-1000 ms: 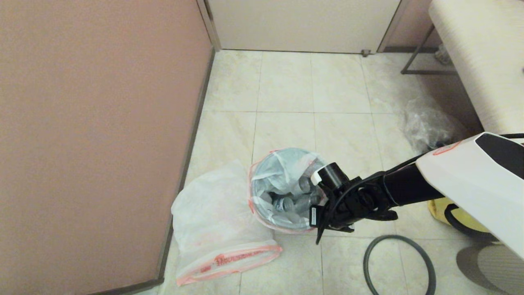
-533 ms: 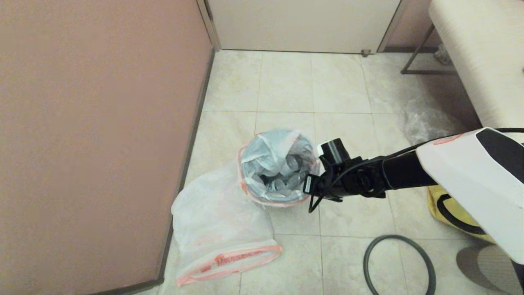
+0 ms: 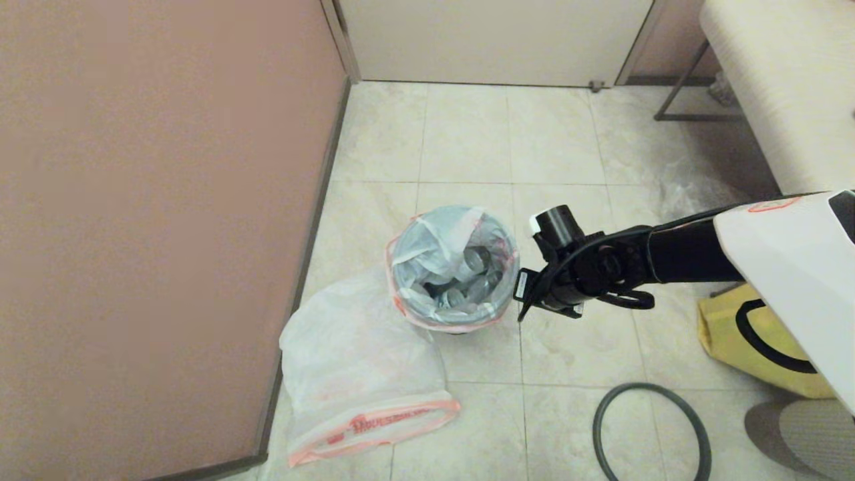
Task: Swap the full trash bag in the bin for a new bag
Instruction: Place the trash bag on the floor
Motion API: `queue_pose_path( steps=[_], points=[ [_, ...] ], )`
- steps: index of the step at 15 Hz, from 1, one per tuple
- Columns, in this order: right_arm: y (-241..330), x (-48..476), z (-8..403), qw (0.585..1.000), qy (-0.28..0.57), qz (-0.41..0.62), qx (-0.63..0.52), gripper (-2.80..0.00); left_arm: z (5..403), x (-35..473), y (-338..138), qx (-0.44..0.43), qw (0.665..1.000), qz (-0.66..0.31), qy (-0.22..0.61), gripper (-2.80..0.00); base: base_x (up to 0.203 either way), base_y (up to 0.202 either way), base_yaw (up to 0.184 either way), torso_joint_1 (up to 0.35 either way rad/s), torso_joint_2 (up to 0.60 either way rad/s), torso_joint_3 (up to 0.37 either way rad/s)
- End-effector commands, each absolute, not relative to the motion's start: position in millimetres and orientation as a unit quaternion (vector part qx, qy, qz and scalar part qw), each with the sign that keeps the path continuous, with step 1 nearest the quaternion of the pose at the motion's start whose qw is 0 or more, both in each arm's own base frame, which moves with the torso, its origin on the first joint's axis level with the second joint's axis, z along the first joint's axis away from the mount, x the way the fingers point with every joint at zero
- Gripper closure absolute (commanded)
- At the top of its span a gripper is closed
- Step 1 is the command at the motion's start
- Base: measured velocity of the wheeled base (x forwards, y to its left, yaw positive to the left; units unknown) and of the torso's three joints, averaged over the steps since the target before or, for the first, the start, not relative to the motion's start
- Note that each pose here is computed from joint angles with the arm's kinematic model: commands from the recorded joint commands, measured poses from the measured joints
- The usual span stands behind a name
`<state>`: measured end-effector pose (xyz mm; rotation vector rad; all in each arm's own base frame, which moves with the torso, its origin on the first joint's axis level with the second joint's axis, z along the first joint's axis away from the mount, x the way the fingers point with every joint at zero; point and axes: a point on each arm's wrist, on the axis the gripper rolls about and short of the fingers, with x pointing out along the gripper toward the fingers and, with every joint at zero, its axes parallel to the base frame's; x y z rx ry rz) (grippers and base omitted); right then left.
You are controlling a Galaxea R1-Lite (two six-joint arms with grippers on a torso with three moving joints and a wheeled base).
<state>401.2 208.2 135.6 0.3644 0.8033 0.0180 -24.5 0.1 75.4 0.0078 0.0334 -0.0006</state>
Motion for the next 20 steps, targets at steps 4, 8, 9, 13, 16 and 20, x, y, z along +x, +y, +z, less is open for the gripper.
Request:
queue_pose_path(
  steps=[4,8,9,13,16,20],
  points=[
    [224.2,410.3,148.7,0.914,0.356,0.031,0.192,-2.80,75.4,-24.4,0.1,0.004,1.000,0.000,0.017,0.00,0.000,0.000,0.000,0.000,0.00,0.000],
    [236.2,431.9,121.2,0.916,0.355,0.021,0.185,-2.80,75.4,-24.4,0.1,0.004,1.000,0.000,0.017,0.00,0.000,0.000,0.000,0.000,0.00,0.000],
    [237.4,435.7,112.2,0.916,0.358,0.018,0.182,-2.80,75.3,-24.4,0.1,0.004,1.000,0.000,0.018,0.00,0.000,0.000,0.000,0.000,0.00,0.000],
    [244.6,446.2,81.6,0.924,0.350,0.017,0.152,0.00,75.3,-24.4,0.1,0.004,1.000,0.000,0.018,0.00,0.000,0.000,0.000,0.000,0.00,0.000],
    [245.1,447.8,82.3,0.935,0.333,0.013,0.120,0.00,75.5,-24.4,0.1,0.004,1.000,0.000,0.017,0.00,0.000,0.000,0.000,0.000,0.00,0.000],
    [234.1,426.8,125.4,0.934,0.340,-0.019,0.106,0.00,75.3,-24.4,0.1,0.004,1.000,0.000,0.018,0.00,0.000,0.000,0.000,0.000,0.00,0.000]
  ],
)
